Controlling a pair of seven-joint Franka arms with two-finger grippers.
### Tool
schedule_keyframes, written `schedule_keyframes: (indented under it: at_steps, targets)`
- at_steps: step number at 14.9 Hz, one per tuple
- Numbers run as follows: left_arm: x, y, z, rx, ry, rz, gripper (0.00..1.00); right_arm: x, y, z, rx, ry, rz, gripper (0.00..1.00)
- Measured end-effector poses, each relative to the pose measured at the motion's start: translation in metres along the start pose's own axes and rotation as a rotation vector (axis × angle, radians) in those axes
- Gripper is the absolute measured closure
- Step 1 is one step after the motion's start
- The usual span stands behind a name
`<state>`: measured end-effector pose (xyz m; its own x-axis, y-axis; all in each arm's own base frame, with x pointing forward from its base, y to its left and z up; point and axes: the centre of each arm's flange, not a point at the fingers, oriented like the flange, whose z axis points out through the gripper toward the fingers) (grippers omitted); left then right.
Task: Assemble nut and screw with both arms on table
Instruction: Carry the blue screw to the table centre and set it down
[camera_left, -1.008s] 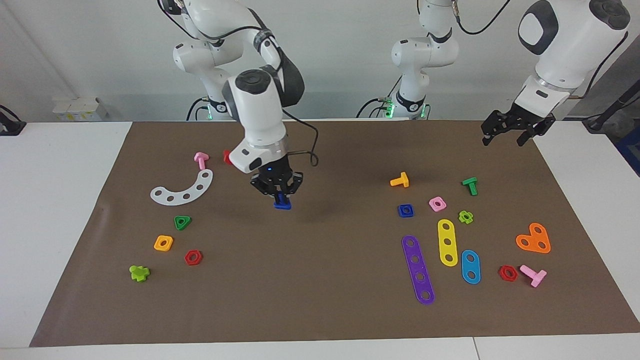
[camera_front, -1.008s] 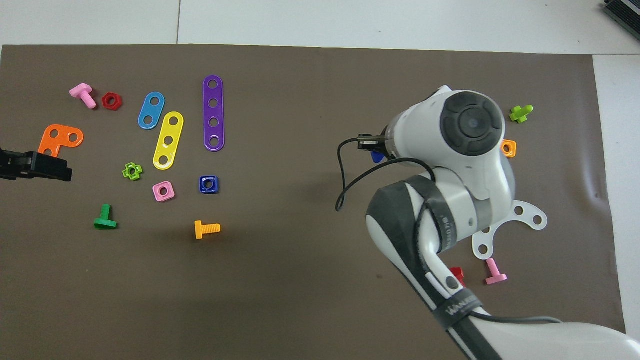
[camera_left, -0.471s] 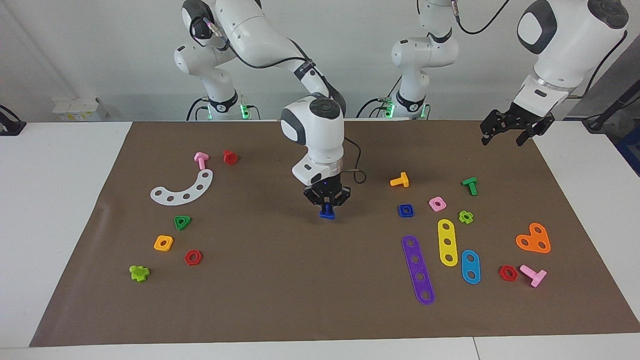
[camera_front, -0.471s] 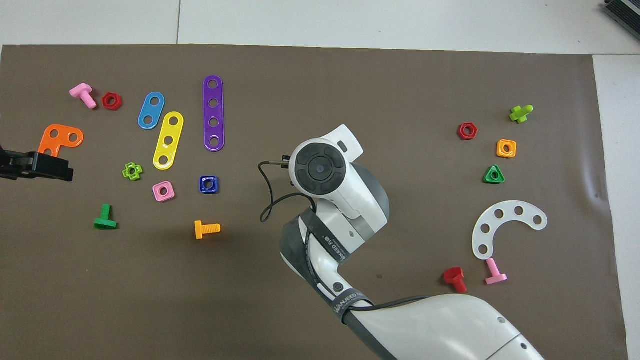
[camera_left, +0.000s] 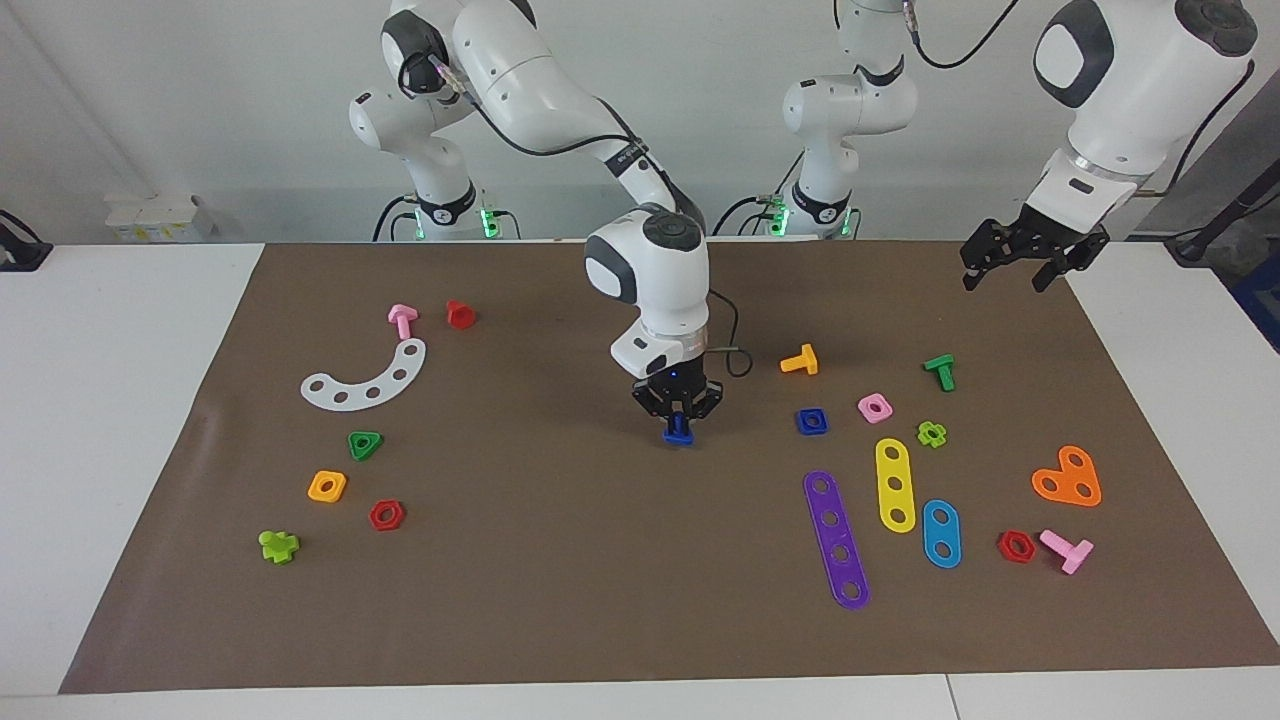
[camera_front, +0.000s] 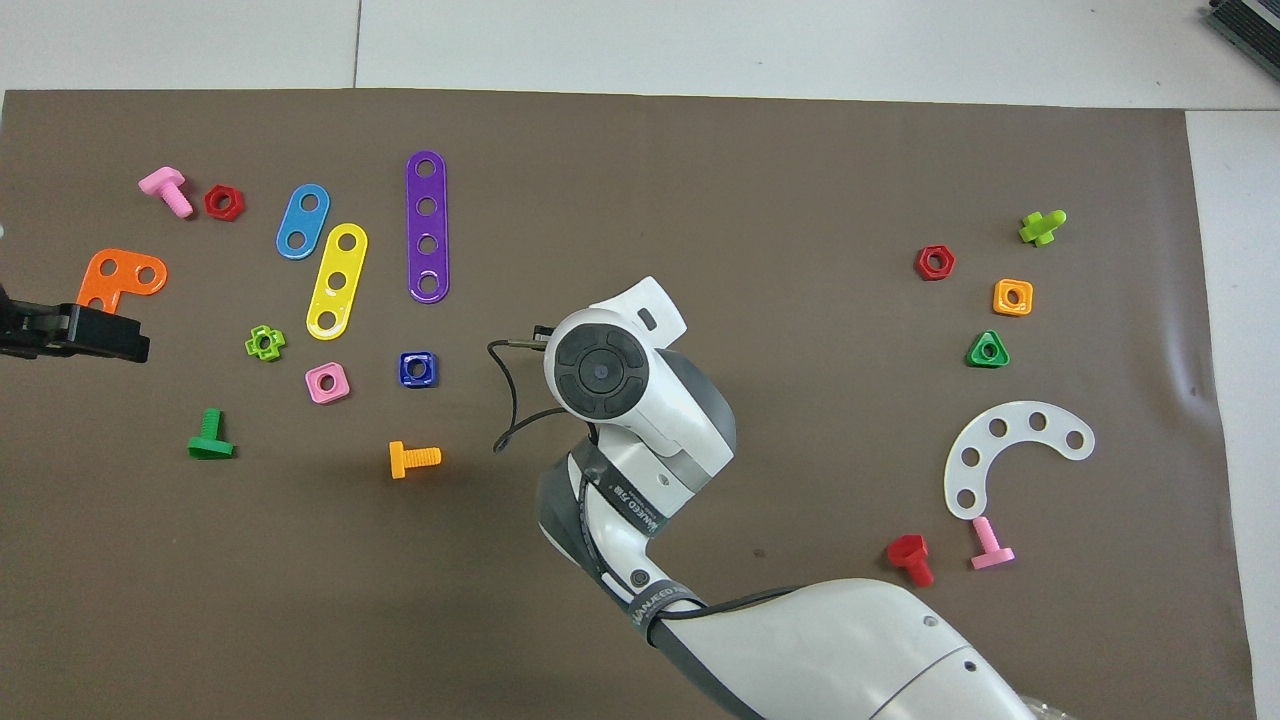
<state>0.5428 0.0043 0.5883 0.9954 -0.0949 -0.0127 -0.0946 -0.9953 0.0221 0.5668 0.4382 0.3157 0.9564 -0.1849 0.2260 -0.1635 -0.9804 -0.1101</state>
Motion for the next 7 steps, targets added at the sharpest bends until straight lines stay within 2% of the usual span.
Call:
schedule_keyframes:
  at_steps: [2, 4, 7]
  targets:
    - [0.0, 0.005, 0.001, -0.004, -0.002, -0.032, 0.0, 0.001, 0.0, 0.001, 0.004, 0.004, 0.001, 0.57]
    - [0.002, 0.016, 0.005, -0.022, -0.004, -0.067, 0.0, 0.007, 0.001, -0.003, 0.013, 0.019, 0.01, 0.34]
    - [0.01, 0.048, 0.019, -0.031, -0.007, -0.086, 0.0, 0.043, 0.018, -0.039, 0.036, 0.071, 0.061, 0.04]
